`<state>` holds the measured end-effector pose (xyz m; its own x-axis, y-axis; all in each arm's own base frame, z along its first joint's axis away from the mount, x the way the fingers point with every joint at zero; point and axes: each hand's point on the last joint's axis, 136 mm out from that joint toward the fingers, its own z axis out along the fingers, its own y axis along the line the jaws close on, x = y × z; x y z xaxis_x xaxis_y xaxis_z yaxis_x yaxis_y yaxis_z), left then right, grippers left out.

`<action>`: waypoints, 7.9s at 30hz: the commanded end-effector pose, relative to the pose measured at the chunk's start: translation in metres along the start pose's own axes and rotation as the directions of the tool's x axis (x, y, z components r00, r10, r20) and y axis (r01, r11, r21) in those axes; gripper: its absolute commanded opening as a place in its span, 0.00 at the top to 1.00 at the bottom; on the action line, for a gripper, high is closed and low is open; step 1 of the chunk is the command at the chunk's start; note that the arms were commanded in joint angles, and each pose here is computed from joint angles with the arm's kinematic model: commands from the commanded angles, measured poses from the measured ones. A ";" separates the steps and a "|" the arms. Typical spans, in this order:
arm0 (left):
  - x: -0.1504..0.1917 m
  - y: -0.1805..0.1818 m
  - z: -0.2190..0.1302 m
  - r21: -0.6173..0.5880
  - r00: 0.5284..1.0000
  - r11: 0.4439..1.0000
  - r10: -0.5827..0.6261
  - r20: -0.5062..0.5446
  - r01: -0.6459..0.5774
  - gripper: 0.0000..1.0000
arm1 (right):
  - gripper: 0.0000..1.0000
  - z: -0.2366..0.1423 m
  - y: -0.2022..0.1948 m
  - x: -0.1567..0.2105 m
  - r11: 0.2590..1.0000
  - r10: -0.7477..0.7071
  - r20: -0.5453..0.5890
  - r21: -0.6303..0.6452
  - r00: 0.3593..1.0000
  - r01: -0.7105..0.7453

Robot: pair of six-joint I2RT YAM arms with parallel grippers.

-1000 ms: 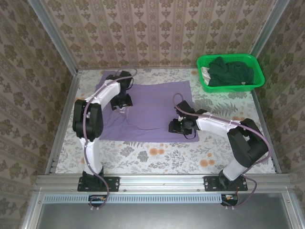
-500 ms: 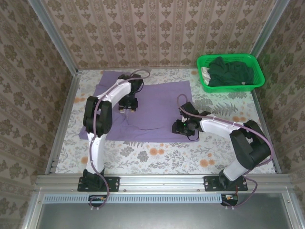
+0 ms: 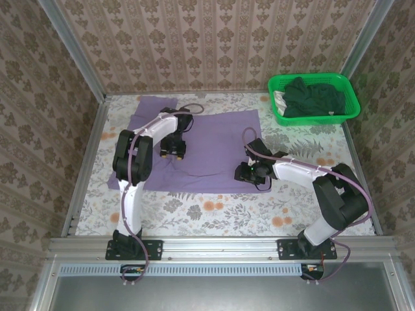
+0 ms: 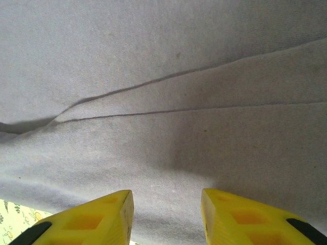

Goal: Fold and stack the t-shirts

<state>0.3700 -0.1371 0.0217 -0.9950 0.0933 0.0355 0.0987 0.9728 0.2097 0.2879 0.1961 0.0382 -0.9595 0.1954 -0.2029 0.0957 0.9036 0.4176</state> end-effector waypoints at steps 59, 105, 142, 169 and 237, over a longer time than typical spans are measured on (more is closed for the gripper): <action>-0.003 0.021 -0.007 -0.029 0.993 0.999 -0.029 0.115 0.032 0.95 | 0.64 -0.003 -0.015 0.009 0.999 0.028 -0.029 0.038 0.999 -0.027; 0.119 0.135 -0.047 0.311 0.810 0.780 -0.584 0.052 0.543 0.33 | 0.61 -0.031 -0.026 0.011 0.997 0.072 0.031 -0.009 0.997 -0.072; 0.180 0.230 0.048 0.106 0.493 0.484 -0.866 -0.089 0.869 0.97 | 0.65 -0.004 -0.133 0.066 0.765 0.584 -0.026 0.353 0.812 -0.539; 0.120 0.153 0.044 0.301 0.464 0.397 -0.863 -0.199 0.867 0.38 | 0.62 0.000 -0.106 0.043 0.860 0.478 -0.071 0.240 0.876 -0.450; -0.025 0.112 0.004 0.371 0.840 0.767 -0.538 -0.074 0.524 0.39 | 0.61 0.128 0.241 -0.034 0.961 -0.250 -0.084 -0.145 0.965 0.237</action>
<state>0.4123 -0.0308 0.0457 -0.8734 -0.4851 -0.0430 -0.4685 0.8611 -0.1978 0.3770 0.4662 0.0456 -0.9650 -0.0646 -0.2541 -0.1984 0.8134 0.5468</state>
